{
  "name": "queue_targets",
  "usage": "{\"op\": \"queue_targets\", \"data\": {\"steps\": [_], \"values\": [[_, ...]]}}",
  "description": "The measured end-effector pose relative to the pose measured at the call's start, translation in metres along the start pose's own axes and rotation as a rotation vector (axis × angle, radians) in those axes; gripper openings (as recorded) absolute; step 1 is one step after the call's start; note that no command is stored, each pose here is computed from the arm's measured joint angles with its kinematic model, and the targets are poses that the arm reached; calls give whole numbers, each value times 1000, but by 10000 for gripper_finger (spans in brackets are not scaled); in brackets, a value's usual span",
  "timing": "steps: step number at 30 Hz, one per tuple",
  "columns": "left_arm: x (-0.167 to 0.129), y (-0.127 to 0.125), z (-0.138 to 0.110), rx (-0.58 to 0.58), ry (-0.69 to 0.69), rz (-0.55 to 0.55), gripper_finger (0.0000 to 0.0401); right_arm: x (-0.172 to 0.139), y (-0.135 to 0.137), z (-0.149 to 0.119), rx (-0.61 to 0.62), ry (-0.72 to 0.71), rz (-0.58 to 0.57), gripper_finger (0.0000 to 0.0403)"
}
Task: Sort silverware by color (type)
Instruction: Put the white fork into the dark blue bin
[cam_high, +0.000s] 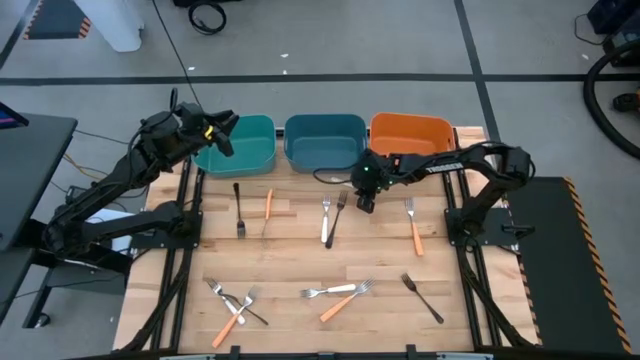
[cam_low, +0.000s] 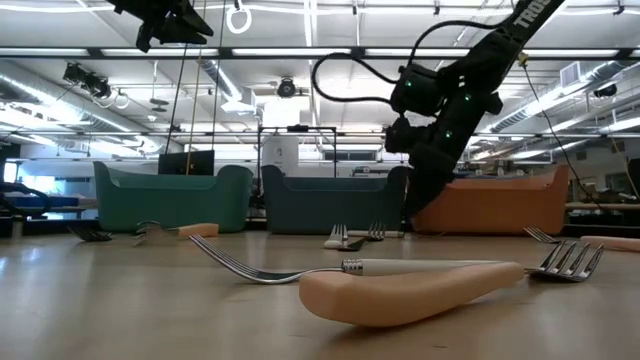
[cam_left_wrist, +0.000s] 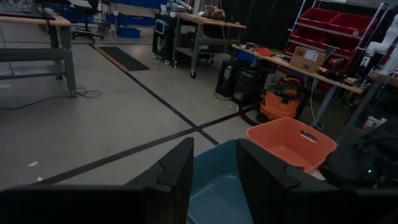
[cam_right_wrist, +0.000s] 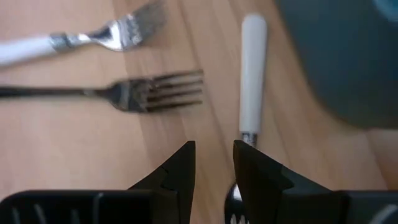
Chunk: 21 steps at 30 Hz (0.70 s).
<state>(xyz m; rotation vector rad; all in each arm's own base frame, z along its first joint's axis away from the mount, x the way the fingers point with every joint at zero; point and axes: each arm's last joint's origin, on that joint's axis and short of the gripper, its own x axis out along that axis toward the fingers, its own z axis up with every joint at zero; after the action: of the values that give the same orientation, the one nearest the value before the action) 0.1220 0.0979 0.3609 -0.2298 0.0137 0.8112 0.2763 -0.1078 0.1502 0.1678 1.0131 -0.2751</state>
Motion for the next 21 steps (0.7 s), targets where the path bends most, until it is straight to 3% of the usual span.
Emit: {"op": "queue_targets", "data": {"steps": [21], "values": [[9, 0, -5, 9, 41, 8, 130, 4, -1, -4, -32, 39, -24, 116]]}}
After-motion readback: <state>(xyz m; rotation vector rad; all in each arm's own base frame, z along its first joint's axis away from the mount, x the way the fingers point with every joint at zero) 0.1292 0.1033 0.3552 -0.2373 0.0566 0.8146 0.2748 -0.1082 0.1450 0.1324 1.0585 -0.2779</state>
